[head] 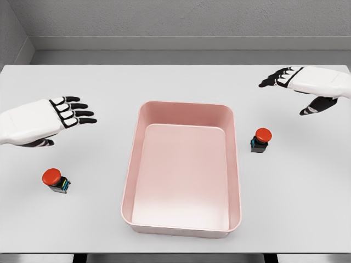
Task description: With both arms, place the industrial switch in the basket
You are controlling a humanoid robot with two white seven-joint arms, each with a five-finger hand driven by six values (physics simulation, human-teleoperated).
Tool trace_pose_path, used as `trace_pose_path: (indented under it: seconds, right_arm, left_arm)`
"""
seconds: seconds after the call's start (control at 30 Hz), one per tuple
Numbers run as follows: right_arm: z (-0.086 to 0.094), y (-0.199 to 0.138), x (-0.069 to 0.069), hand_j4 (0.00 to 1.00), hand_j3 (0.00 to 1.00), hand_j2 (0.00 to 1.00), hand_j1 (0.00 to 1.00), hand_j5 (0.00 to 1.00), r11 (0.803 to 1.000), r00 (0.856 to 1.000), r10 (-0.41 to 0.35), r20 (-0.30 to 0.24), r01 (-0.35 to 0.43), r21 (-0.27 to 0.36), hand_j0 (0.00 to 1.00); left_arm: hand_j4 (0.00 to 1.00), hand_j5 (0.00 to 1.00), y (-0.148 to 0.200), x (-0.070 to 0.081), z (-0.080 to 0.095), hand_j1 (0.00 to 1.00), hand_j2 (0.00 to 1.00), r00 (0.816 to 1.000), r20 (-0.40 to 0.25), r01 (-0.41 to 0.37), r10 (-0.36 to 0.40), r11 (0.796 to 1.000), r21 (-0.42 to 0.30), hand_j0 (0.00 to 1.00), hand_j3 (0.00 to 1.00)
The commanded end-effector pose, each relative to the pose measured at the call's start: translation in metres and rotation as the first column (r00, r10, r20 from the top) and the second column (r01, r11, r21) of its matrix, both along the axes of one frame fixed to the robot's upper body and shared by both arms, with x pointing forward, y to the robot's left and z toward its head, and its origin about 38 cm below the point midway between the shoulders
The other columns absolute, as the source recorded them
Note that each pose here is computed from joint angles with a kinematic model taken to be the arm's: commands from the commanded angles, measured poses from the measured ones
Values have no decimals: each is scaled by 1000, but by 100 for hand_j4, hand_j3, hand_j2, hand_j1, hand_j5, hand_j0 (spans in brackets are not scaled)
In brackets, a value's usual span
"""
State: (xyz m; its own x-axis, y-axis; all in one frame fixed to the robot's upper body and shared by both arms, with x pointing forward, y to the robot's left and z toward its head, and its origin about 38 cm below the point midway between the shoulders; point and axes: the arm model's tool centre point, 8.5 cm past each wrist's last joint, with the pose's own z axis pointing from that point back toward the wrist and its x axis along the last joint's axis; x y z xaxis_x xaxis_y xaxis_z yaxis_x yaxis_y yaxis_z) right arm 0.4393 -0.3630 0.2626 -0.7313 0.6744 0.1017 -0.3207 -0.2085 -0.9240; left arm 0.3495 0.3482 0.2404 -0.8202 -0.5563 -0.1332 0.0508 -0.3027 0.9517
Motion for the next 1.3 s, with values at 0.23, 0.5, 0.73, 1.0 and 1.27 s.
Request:
trace_pose_path:
  seconds: [0.23,0.5,0.73,1.0,1.27]
  right_arm:
    - [-6,-18,-11,100,100,100,100,100,999,999,-38,18,38,27,100]
    - [-40,-13,-21,100,100,100,100,100,999,997,-27,-67,29,23,100]
    - [-54,0,-21,100,100,100,100,100,1000,994,2,-110,1,21,100]
    - [-68,6,-25,91,91,91,91,91,999,990,13,-140,-8,32,91]
    - [-74,17,-24,88,88,88,88,88,999,988,32,-154,-26,43,88]
  left_arm:
    - [100,100,48,5,-27,100,100,986,-80,-139,143,988,61,100,100]
    - [100,100,68,-20,-74,100,100,955,-216,-186,202,978,96,100,100]
    - [100,100,48,-37,-85,100,100,956,-256,-127,140,990,68,100,100]
    - [100,100,47,-38,-87,100,100,955,-261,-124,138,990,68,100,100]
    - [100,100,32,-45,-84,100,100,961,-261,-82,92,995,48,100,100]
